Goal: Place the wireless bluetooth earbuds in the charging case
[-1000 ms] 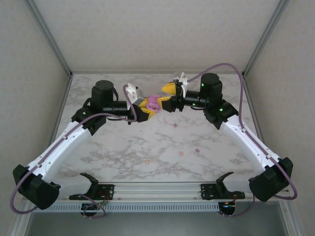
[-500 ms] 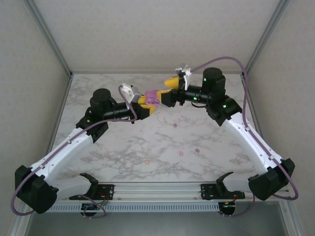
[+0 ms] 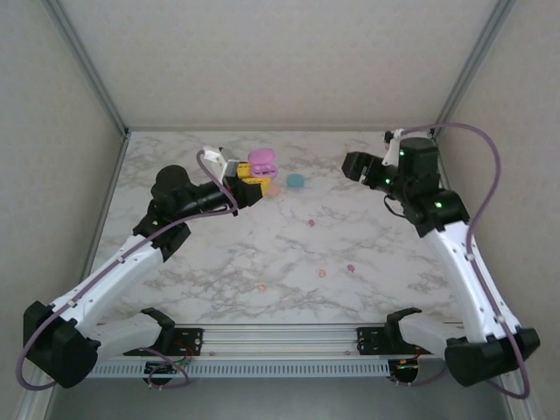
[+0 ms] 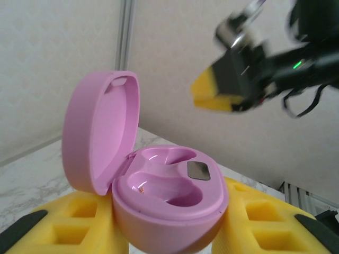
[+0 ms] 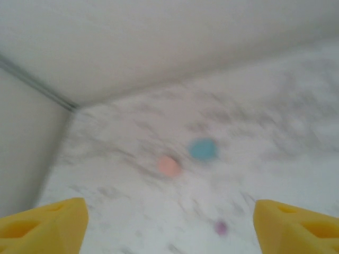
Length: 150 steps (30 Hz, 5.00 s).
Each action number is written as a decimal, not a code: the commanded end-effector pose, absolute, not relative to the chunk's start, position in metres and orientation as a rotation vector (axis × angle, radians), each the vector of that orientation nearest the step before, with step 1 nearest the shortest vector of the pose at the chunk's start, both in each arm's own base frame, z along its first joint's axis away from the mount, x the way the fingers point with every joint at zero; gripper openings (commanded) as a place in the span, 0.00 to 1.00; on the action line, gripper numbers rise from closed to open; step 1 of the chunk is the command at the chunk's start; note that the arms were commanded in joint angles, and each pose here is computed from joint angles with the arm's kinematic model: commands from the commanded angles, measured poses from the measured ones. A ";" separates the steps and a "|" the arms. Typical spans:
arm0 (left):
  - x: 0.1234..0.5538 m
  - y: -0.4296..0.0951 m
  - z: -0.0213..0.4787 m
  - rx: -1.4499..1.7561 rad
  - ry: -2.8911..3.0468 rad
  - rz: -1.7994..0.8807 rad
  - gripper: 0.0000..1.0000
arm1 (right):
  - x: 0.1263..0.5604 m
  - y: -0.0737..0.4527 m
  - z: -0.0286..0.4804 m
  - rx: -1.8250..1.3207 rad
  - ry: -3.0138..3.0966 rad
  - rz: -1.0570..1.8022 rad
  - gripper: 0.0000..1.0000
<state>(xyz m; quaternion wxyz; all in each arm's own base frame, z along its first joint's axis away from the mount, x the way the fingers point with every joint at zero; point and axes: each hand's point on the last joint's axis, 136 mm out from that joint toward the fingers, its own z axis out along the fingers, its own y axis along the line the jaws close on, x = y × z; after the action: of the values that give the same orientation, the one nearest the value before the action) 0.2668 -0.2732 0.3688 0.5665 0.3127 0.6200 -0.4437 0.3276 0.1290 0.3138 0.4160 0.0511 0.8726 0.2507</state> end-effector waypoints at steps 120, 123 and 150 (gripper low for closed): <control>0.259 -0.261 0.386 0.705 1.459 -0.989 0.21 | 0.232 0.130 0.017 -0.266 3.279 -0.064 0.30; 0.259 -0.260 0.385 0.703 1.463 -0.988 0.21 | 0.233 0.130 0.016 -0.271 3.280 -0.061 0.30; 0.261 -0.261 0.383 0.700 1.471 -0.984 0.21 | 0.222 0.129 0.012 -0.236 3.319 -0.100 0.27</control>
<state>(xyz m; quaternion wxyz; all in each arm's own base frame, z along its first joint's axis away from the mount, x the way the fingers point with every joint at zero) 0.2640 -0.2622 0.3636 0.5617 0.2948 0.6458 -0.4249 0.2312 0.1325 0.0129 -0.0711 -0.0710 0.9949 -0.0110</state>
